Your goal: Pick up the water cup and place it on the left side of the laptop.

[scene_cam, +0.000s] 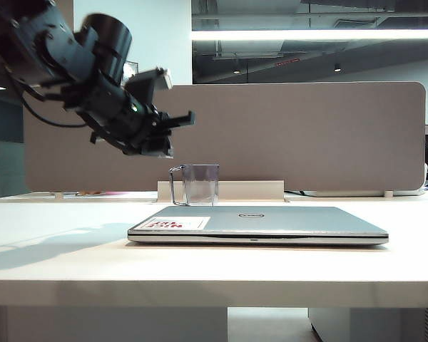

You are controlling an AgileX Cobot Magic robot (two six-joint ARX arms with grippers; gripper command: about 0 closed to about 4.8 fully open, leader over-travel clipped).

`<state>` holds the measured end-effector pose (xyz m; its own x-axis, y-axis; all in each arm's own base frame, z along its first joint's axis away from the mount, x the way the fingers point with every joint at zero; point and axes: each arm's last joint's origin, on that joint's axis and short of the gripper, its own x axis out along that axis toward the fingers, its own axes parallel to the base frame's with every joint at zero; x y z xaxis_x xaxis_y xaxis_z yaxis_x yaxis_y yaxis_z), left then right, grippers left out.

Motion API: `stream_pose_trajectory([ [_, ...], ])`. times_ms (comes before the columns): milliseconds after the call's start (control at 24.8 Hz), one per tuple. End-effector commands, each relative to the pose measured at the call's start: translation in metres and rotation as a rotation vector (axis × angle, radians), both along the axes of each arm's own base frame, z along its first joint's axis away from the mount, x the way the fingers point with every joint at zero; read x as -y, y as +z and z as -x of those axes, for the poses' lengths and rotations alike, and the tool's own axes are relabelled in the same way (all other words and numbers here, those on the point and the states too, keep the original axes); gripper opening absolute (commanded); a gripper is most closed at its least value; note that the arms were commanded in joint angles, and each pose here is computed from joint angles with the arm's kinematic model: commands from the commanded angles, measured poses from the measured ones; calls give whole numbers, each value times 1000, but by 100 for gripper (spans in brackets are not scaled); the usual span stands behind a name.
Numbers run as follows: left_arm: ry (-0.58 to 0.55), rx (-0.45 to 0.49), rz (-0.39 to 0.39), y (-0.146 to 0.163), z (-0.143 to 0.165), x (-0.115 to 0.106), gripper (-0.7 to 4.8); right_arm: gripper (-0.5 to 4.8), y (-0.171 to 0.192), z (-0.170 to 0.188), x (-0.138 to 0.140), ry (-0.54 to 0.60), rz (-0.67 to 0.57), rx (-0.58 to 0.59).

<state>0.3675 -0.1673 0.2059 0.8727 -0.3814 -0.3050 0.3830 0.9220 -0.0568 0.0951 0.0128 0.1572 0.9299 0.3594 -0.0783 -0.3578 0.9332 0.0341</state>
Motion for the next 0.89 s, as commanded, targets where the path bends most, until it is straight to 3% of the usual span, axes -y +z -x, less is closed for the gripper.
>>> stream_pose_trajectory([
  [40, 22, 22, 6, 1, -9, 7, -6, -8, -1, 0, 0, 0, 0, 5],
  [201, 66, 5, 33, -6, -21, 12, -6, -8, -1, 0, 0, 0, 0, 5],
  [564, 127, -14, 0, -21, -57, 26, 4, -8, -1, 0, 0, 0, 0, 5],
  [685, 169, -18, -17, -21, -67, 29, 101, -8, -1, 0, 0, 0, 0, 5],
  [887, 217, -39, -49, -17, -79, 32, 112, -8, -1, 0, 0, 0, -1, 5],
])
